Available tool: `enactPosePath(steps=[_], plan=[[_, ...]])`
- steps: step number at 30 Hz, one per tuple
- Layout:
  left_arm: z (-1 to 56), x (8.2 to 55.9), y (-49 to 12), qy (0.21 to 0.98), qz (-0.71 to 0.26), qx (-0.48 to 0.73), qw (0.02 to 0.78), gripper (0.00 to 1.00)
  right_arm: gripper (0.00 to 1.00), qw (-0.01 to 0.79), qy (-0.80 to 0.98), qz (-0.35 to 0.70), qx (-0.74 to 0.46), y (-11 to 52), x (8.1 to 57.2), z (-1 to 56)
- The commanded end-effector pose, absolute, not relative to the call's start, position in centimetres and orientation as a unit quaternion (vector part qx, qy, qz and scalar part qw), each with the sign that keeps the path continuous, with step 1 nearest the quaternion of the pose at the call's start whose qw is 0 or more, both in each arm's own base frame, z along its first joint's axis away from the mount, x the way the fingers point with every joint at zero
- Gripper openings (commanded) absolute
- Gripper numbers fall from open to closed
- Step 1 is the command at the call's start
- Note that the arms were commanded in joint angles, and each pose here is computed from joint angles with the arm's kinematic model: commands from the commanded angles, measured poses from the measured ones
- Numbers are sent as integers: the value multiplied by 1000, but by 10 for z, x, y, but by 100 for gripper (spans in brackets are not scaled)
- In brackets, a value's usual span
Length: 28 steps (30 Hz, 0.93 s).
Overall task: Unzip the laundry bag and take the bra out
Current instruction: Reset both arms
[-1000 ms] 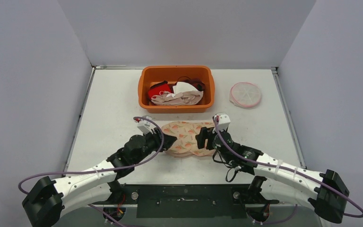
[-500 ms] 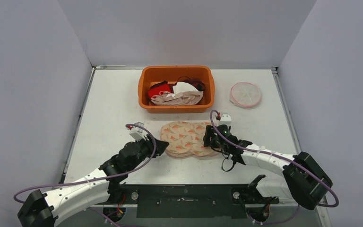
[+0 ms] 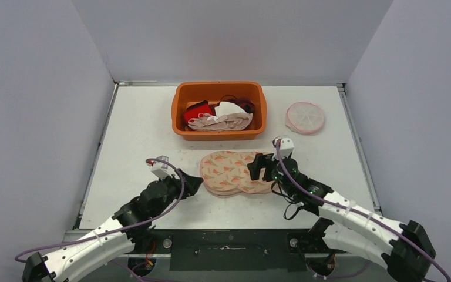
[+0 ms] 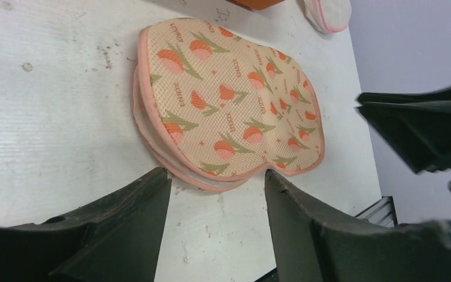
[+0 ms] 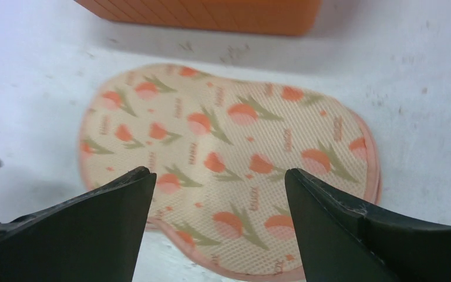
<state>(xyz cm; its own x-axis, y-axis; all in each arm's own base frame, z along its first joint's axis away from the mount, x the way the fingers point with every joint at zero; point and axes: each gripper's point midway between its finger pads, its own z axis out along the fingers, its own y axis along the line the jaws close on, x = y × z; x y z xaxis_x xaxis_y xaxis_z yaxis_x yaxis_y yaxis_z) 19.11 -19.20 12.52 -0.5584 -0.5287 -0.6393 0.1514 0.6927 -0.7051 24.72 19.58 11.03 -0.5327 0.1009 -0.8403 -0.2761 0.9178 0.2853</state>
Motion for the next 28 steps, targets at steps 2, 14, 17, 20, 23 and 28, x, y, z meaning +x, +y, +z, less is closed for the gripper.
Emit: enactPosePath(steps=[2,14,17,20,23,28], plan=[[150,195,-173,792,-351,-136,482,68,86,577,785,212,-75,192,235,211],[177,206,-108,798,-205,-255,506,96,90,614,717,328,36,188,224,255],[170,205,-99,804,-175,-282,493,96,90,606,736,299,33,184,226,235],[165,204,-95,799,-170,-306,488,96,90,602,752,267,42,174,227,221],[164,204,-98,802,-177,-287,494,96,90,605,750,262,63,165,227,216],[161,203,-89,808,-147,-286,495,96,90,617,723,299,83,160,221,223]])
